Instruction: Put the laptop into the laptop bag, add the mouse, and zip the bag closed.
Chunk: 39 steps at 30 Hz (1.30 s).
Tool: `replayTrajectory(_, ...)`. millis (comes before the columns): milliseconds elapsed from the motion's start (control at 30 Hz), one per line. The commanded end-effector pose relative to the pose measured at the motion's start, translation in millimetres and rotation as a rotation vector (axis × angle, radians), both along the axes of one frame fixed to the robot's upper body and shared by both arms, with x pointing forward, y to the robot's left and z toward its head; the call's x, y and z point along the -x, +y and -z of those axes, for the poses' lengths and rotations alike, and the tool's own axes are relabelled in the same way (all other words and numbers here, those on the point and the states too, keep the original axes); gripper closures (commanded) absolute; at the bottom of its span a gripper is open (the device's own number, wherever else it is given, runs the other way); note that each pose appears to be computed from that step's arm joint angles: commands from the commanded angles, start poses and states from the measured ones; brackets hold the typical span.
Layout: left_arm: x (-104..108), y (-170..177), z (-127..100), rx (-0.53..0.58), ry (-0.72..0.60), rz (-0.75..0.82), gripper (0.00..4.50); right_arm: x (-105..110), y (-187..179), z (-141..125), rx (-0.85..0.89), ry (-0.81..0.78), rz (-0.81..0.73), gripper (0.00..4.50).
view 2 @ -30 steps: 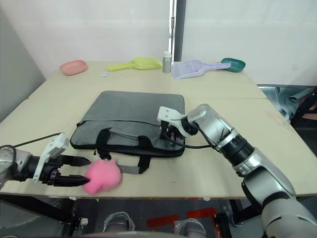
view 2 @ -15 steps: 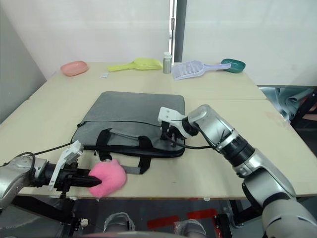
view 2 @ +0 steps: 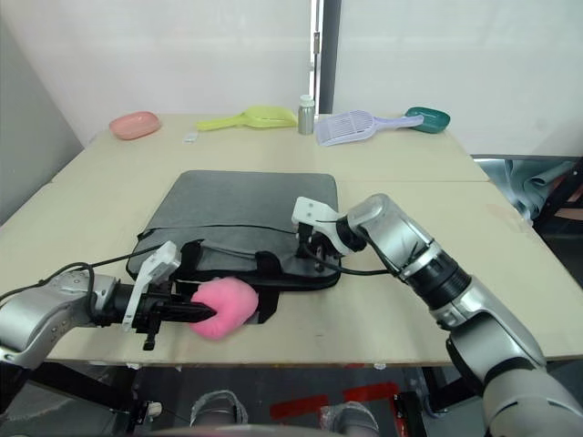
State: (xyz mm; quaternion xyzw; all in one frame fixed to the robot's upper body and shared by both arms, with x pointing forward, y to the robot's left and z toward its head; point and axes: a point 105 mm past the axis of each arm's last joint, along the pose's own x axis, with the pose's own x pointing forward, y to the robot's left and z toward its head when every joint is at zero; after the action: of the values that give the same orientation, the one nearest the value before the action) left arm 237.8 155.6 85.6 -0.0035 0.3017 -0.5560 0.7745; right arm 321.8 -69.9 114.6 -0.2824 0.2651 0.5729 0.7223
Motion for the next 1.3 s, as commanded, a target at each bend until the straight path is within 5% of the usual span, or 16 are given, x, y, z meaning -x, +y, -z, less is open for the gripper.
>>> replayTrajectory(33, -2, -21, -5, 0.007, -0.046, 0.052, 4.45, 7, -4, 15, 0.036, 0.063, 0.007, 4.5)
replayTrajectory(300, 4, -64, -24, 0.168, -0.064, 0.192, 4.45, 8, -1, 14, 0.037, 0.063, -0.004, 4.5)
replayTrajectory(600, 25, -84, -22, 0.226, 0.001, 0.395, 4.45, 5, 2, 11, 0.04, 0.053, -0.015, 4.5)
replayTrajectory(733, 19, -81, -19, 0.197, -0.033, 0.367, 4.45, 5, 3, 11, 0.039, 0.052, -0.018, 4.5)
replayTrajectory(1067, 28, -16, -44, 0.091, -0.112, 0.216, 0.89, 1, 3, 10, 0.034, 0.047, -0.012, 4.5)
replayTrajectory(1300, 30, 43, -99, 0.059, -0.218, 0.11, 0.89, -3, 4, 6, 0.021, 0.035, -0.018, 4.5)
